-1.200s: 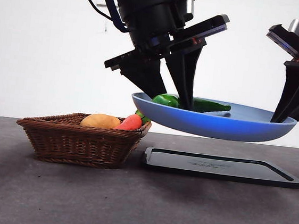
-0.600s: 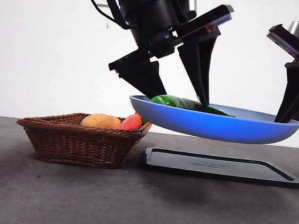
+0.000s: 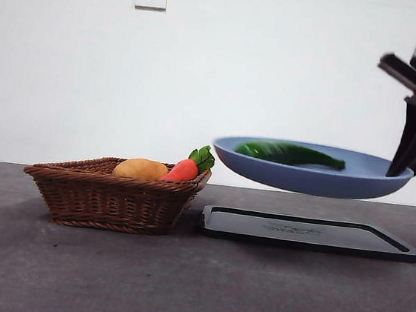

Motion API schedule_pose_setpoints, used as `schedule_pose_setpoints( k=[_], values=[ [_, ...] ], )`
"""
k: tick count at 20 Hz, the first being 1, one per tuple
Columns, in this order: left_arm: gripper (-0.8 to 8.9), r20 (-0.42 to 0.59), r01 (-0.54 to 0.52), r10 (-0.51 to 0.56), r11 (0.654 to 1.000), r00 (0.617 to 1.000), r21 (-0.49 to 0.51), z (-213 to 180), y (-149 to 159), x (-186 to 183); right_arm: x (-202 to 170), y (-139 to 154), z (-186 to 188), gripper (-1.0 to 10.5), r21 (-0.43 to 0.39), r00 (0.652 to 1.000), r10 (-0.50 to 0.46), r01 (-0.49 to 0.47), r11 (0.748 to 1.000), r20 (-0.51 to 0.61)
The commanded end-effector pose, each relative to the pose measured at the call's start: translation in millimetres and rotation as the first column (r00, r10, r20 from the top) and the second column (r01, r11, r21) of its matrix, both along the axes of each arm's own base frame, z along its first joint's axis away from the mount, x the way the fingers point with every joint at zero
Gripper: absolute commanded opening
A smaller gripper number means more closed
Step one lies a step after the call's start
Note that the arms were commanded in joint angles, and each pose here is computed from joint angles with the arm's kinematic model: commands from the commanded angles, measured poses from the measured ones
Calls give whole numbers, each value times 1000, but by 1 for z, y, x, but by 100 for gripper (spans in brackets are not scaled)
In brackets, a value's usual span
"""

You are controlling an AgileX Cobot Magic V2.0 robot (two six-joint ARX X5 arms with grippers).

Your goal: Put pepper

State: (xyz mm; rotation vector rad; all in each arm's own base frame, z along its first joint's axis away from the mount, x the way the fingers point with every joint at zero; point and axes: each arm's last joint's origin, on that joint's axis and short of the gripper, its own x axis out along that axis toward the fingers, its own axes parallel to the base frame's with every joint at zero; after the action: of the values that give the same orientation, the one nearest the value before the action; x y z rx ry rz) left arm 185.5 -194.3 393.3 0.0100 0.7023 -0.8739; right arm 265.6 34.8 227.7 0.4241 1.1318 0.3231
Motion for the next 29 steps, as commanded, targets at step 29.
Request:
schedule_pose_setpoints(
  k=[29],
  values=[
    [297,213,-97,97,995,972,-9,49,70,-65,48,-20,42,170,-86,993,47,-38,996,111]
  ],
)
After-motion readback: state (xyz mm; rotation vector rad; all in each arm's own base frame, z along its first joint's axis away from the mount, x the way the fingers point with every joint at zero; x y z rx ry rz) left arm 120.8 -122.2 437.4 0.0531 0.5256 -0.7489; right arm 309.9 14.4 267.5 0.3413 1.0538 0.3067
